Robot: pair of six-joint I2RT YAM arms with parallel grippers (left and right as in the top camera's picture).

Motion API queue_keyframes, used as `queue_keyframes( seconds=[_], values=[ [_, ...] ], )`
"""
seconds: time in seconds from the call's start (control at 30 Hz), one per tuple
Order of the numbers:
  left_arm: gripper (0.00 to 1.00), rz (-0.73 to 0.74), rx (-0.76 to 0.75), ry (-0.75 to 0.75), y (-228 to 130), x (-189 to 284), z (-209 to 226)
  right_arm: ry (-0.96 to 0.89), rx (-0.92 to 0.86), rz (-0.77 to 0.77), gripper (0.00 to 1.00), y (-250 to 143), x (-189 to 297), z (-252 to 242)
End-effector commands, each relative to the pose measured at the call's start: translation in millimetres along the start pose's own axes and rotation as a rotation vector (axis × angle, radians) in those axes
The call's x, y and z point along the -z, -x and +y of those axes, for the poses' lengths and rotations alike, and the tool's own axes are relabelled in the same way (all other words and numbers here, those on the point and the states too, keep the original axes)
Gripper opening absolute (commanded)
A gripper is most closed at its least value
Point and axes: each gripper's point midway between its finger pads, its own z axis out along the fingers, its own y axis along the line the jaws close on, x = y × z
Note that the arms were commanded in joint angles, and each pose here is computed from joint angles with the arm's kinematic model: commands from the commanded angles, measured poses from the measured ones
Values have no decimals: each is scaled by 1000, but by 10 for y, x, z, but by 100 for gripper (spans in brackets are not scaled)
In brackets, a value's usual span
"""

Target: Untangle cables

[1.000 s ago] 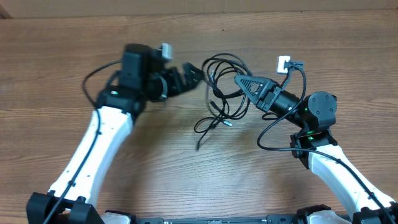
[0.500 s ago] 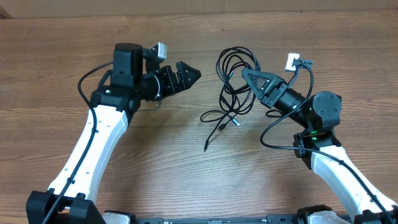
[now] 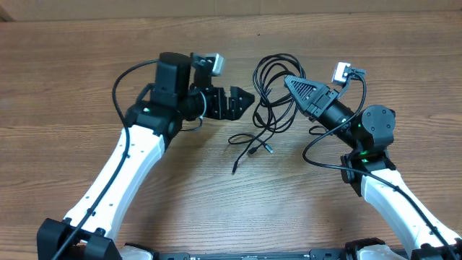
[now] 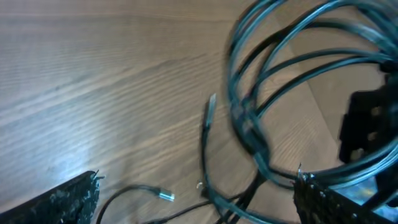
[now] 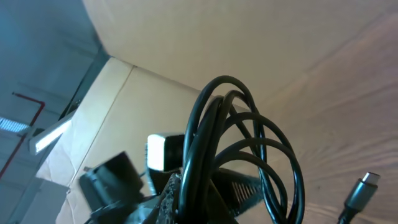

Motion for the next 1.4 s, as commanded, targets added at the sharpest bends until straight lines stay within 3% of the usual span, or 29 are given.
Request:
queue_keyframes(
  seconds=[0.0,0.1,0.17,0.47,0.5,0.83,0.87,1.0,1.03,1.07,1.13,1.17,1.3,1.37],
  values=[
    [100,-28,251,20,51,-32,50,12,-4,-22,4,69,7,129],
    [99,-11,582,-26,52,-14,-3,-3,-16,-18,4,57,7,88],
    [100,-21,599,-39,85,-23,-38,-3,-16,-17,4,56,7,89],
    [100,-40,191,-66,107,-90,-205,112,61,47,4,-40,24,373],
    [100,-47,93,-64,117,-88,-205,136,54,64,4,-66,33,433],
    [100,-58,-50,-71,141,-235,-161,182,37,138,4,-189,60,547],
    [97,-56,-50,-71,139,-264,-144,183,37,143,4,-198,62,549],
    [72,-50,-40,-100,138,-433,-76,184,38,151,4,-211,64,550],
    [56,-49,-45,-116,138,-457,-88,184,38,151,4,-211,64,550],
    [33,-48,-51,-136,141,-482,-102,184,38,151,4,-211,64,549],
    [9,-50,-52,-136,146,-490,-97,184,38,151,4,-211,64,549],
    [4,-51,-52,-133,147,-490,-92,184,38,151,4,-211,64,549],
    [4,-57,-55,-137,165,-483,-93,184,42,149,4,-209,63,548],
    [22,-39,-53,-155,126,-481,-120,183,41,144,4,-200,62,547]
  ],
)
